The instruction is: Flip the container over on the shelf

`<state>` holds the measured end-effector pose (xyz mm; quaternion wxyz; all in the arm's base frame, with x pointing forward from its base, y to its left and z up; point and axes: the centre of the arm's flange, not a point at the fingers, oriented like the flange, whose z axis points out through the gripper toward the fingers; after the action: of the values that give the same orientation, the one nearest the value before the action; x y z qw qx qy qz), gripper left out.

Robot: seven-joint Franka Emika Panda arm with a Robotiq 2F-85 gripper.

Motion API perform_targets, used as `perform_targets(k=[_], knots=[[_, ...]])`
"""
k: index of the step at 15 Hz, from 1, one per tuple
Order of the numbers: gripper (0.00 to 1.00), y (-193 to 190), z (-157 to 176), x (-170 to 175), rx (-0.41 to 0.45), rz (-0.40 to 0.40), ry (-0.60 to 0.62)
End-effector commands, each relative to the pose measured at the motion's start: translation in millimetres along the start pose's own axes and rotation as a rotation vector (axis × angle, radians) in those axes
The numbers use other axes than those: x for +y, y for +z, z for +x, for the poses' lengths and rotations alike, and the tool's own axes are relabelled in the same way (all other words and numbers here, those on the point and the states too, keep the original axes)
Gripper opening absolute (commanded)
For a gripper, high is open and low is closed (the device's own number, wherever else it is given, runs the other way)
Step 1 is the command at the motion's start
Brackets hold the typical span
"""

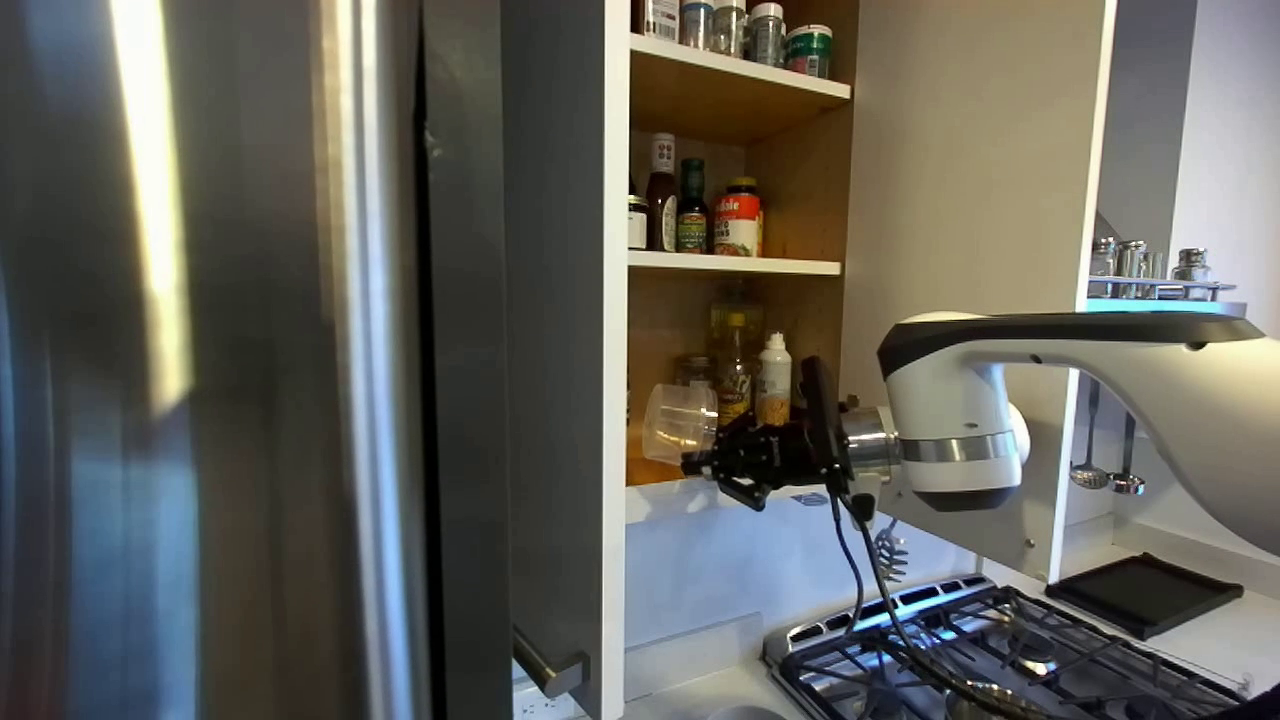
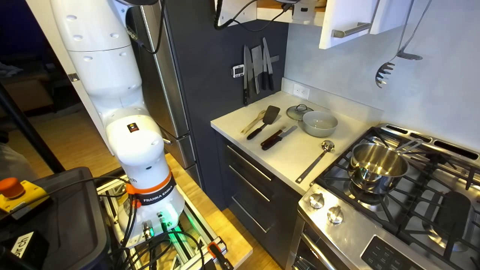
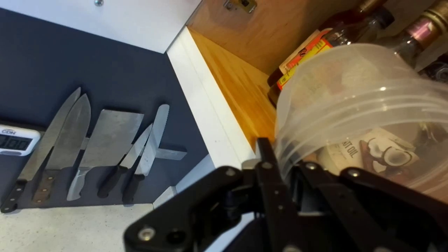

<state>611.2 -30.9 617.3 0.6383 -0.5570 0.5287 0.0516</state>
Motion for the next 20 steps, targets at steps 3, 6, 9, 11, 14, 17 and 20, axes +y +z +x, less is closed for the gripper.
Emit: perform_targets(k=[3, 6, 9, 11, 14, 17, 20], knots=[[0.02, 10.6, 7.8, -2.8, -0.069, 0.042, 0.224], [0.02, 15.2, 12.8, -0.4, -0.096, 0.042, 0.346], [0.02, 17.7, 16.1, 0.4, -0.147, 0.053, 0.448], [0.02, 19.0, 18.1, 0.4, -0.196, 0.064, 0.505], [0.02, 22.6, 23.2, 2.5, -0.236, 0.071, 0.581], [0.02, 27.5, 30.7, 6.3, -0.265, 0.073, 0.642], [0.02, 30.2, 37.4, 9.5, -0.336, 0.069, 0.68]])
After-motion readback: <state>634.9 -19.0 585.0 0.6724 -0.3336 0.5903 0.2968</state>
